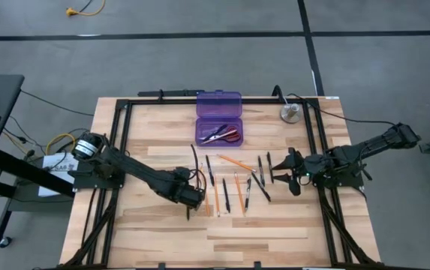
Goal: Pick & place school supplies into a supply box
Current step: Put the black pen into the violet supply box
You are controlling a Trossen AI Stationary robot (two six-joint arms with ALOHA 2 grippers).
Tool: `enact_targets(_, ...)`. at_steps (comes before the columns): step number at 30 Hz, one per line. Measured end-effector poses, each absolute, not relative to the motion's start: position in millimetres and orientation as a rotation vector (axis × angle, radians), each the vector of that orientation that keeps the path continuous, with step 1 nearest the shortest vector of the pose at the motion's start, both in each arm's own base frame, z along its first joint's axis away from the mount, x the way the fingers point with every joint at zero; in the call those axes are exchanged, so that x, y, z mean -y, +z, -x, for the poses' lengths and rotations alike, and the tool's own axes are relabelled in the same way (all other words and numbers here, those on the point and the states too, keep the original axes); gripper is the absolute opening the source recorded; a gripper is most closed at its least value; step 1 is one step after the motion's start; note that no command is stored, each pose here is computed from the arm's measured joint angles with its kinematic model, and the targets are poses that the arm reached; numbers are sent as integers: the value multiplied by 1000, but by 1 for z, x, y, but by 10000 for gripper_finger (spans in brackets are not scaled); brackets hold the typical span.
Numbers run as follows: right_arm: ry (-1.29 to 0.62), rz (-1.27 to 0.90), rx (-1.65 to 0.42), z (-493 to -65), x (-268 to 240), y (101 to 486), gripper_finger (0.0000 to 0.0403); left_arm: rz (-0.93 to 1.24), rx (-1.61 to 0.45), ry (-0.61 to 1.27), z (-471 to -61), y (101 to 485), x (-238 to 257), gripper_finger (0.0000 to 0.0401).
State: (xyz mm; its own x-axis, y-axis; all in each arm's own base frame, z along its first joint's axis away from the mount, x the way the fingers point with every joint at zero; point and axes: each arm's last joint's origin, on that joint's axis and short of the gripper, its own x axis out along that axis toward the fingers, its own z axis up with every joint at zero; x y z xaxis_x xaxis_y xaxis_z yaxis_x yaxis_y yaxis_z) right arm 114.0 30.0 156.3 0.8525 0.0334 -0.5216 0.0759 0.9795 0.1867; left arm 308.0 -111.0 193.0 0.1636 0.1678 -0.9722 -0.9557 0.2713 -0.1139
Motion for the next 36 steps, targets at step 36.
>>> enact_targets(36,-34,-188,-597,-117,-31,151,169,921,-1194,995,-324,151,115,123)
